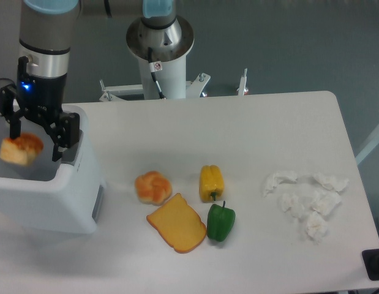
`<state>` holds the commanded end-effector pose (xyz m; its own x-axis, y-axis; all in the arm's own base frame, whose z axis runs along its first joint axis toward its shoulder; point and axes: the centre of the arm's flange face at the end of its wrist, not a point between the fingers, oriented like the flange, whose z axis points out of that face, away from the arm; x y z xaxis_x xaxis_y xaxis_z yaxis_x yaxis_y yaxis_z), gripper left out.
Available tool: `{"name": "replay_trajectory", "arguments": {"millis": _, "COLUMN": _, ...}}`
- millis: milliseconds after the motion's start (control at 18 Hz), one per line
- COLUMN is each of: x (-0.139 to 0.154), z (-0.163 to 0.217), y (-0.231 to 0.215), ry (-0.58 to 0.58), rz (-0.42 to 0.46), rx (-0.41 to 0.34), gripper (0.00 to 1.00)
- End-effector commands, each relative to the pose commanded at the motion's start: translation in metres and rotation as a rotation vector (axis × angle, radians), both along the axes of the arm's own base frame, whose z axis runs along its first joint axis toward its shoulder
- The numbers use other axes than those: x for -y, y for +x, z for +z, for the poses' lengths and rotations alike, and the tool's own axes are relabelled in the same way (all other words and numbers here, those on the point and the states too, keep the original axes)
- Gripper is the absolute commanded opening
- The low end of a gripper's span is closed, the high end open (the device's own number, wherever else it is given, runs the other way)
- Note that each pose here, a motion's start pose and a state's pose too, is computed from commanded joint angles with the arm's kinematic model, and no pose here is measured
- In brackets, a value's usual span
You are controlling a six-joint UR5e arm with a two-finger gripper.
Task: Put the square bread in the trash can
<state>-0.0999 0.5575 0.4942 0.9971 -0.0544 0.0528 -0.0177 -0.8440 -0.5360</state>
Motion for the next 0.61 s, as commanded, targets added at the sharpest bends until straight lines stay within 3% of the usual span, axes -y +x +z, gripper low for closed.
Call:
{"name": "replay_trajectory", "arguments": {"millis": 333, "x": 0.011, "z": 0.004, "y": -0.005, "ry": -0.024, "rz": -0.030, "rx": -0.011, "gripper": 1.00}}
{"name": "replay_trajectory", "arguments": {"millis": 611, "x": 0.019, "z": 0.023, "y": -0.047, "ry": 0.017, "rz": 0.041, "rx": -0.022, "gripper": 1.00}}
